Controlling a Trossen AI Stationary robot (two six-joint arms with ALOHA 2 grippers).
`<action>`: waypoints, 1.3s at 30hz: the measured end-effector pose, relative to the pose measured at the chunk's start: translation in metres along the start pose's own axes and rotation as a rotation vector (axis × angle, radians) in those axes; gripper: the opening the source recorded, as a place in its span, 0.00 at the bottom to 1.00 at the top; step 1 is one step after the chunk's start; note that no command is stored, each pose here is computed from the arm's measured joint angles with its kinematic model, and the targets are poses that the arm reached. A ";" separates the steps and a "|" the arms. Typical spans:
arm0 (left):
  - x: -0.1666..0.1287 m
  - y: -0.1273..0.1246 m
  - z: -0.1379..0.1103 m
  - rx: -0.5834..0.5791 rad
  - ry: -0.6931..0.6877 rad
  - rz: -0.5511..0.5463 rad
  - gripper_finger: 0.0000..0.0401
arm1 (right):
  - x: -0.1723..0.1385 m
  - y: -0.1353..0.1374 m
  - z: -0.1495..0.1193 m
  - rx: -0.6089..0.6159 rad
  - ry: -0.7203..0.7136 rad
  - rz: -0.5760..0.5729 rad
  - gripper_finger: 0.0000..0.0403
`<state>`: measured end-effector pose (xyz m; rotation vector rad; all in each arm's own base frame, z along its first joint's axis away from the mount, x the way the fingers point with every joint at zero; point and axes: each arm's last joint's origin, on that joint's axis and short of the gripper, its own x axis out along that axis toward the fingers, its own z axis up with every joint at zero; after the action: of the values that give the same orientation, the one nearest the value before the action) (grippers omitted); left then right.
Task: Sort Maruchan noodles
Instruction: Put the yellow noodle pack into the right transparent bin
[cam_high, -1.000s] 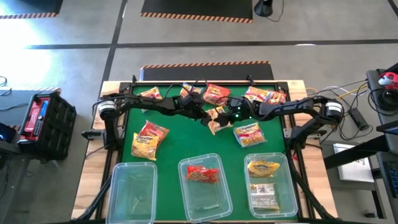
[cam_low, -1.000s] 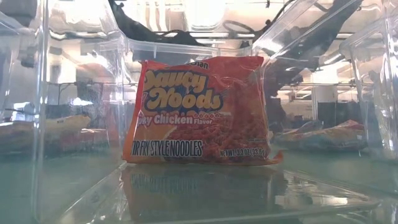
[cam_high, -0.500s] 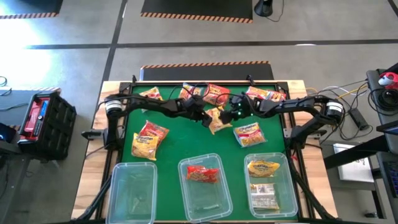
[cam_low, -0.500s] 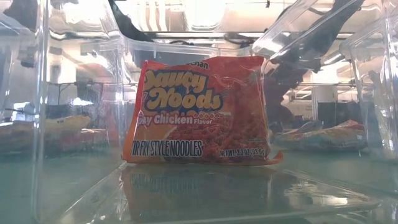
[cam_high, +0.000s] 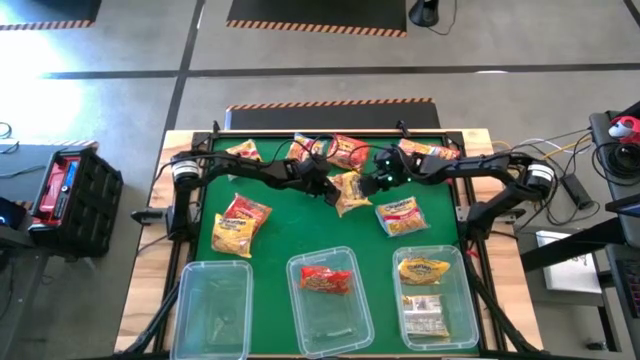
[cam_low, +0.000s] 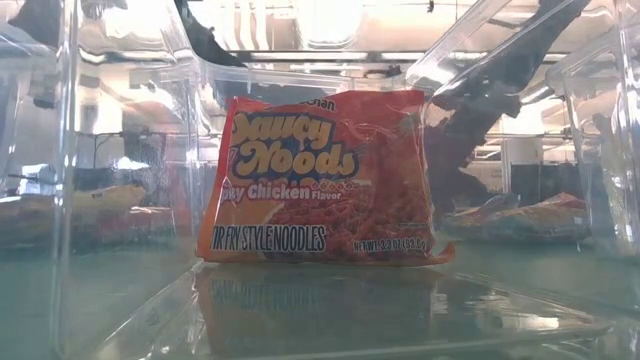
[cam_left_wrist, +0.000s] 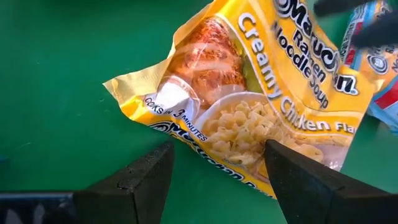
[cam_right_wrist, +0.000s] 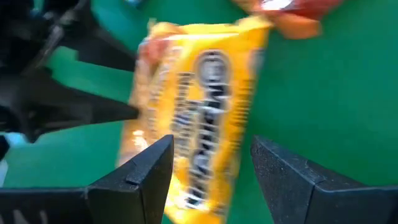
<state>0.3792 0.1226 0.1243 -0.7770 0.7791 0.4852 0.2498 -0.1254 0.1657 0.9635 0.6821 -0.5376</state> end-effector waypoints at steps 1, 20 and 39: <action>0.000 0.001 -0.001 0.004 0.012 0.012 0.58 | -0.002 -0.003 0.002 0.006 0.005 -0.003 0.50; 0.001 0.005 -0.004 0.021 0.010 0.072 0.58 | 0.006 -0.012 0.005 0.028 0.104 0.097 0.50; 0.000 0.006 -0.005 0.015 0.015 0.093 0.58 | 0.046 -0.014 0.012 0.030 0.067 0.284 0.50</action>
<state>0.3733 0.1228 0.1189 -0.7331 0.8346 0.5571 0.2747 -0.1480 0.1292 1.0892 0.5862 -0.2668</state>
